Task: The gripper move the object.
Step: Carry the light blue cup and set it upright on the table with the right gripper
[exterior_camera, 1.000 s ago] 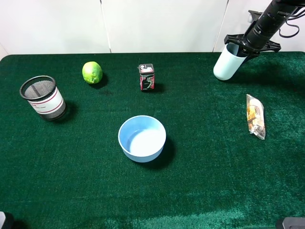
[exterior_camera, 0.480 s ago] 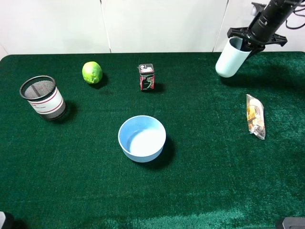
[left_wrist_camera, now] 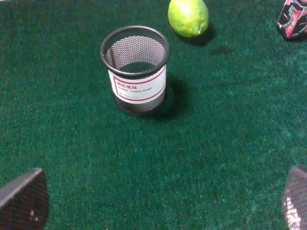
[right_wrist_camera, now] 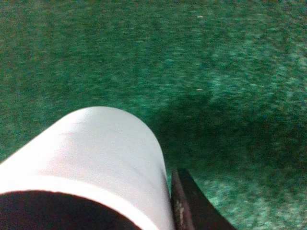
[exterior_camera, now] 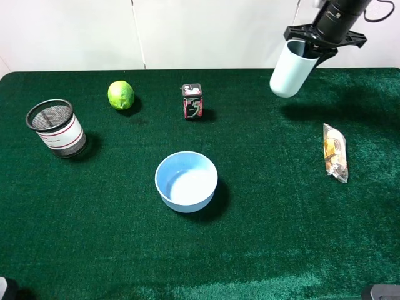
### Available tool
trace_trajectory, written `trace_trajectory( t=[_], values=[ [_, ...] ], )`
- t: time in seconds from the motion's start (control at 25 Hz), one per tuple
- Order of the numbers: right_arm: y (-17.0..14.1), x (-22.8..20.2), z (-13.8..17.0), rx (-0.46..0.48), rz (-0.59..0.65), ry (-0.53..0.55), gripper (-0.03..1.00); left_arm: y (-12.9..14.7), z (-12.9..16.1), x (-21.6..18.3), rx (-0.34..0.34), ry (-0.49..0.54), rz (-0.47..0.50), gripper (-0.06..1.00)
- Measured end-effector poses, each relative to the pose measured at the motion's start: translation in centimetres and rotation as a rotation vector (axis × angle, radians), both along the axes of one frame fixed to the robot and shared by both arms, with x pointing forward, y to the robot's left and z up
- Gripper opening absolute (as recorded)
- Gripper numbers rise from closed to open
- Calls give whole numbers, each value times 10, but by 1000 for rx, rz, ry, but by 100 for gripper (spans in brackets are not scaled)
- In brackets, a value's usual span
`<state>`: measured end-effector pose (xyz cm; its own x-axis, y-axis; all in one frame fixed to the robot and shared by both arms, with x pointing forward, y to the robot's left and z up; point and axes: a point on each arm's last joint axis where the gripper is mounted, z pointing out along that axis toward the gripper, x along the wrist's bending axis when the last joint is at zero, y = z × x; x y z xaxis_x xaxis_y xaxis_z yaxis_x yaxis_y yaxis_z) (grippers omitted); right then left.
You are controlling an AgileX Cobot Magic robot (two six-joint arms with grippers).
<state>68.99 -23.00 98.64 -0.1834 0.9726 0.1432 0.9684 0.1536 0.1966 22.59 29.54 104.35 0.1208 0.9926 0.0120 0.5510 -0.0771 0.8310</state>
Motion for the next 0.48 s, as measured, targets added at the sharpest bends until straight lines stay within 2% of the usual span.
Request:
trace_trajectory(
  t=[0.24, 0.48],
  values=[
    [34, -14, 12, -30, 74, 18, 2, 0, 0, 0, 0, 0, 0, 99],
    [69, -30, 29, -67, 140, -17, 2, 0, 0, 0, 0, 0, 0, 99]
  ],
)
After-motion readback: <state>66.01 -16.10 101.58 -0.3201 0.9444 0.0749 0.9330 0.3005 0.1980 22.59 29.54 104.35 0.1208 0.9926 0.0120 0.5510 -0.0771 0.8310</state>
